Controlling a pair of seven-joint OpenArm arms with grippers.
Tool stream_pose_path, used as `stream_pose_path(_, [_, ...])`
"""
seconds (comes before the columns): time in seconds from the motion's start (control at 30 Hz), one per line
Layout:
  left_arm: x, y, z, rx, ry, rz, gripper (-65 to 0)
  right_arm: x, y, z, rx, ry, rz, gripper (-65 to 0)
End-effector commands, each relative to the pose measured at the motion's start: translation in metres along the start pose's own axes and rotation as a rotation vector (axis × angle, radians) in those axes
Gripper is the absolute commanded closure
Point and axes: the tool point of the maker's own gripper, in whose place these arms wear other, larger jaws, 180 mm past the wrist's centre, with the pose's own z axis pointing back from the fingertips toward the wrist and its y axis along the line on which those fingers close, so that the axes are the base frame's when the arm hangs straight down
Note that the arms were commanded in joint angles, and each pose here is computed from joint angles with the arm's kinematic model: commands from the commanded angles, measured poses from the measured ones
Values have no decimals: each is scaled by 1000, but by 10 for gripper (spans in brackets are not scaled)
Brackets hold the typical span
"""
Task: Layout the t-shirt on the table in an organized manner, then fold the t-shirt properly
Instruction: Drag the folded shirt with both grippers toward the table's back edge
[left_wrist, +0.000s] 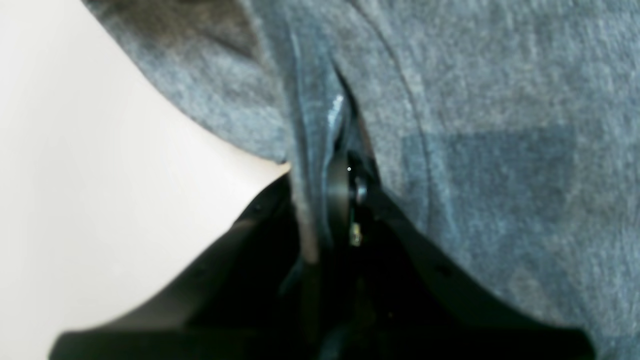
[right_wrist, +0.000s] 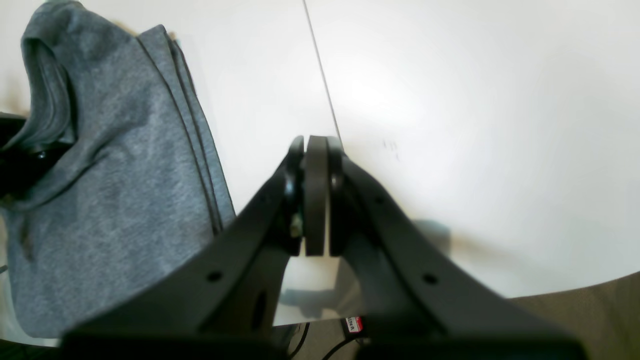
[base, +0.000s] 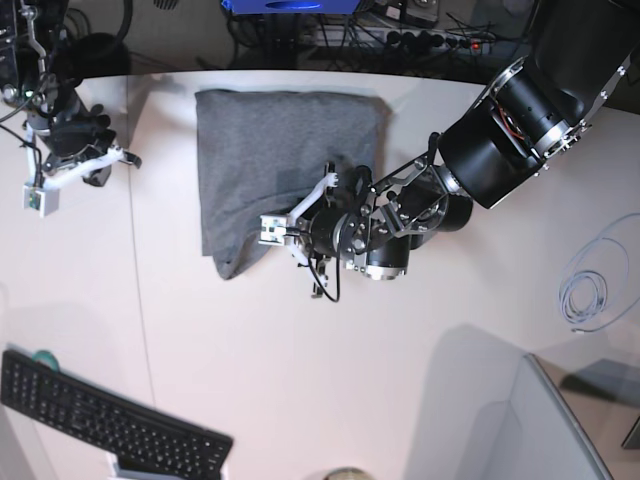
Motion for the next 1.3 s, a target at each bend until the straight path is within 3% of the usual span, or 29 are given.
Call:
stream_pose_path(0.0, [8, 14, 5, 26, -14, -20, 0, 12, 1, 3, 6, -40, 12, 0])
stream_pose_path(0.33, [9, 16, 6, 31, -16, -19, 0, 9, 8, 1, 18, -38, -10, 0])
stream_pose_path(0.37, [9, 16, 6, 32, -16, -18, -38, 9, 8, 1, 18, -38, -10, 0])
stream_pose_path(0.5, [13, 19, 8, 39, -23, -24, -380, 8, 8, 1, 19, -37, -9, 0])
stream_pose_path(0.57, [20, 23, 11, 51, -37, -41, -513, 8, 9, 1, 21, -36, -10, 0])
stream_pose_path(0.67, [31, 27, 15, 65, -58, -66, -640, 7, 10, 1, 23, -36, -12, 0])
stream_pose_path(0.8, [39, 41, 25, 110, -5, -117, -650, 7, 10, 1, 23, -36, -12, 0])
stream_pose_path(1.13, [51, 50, 52, 168, -33, -192, -650, 6, 10, 2, 24, -33, -11, 0])
stream_pose_path(1.27, [55, 72, 86, 287, -51, -152, -650, -4, 24, 1, 60, -8, 13, 0])
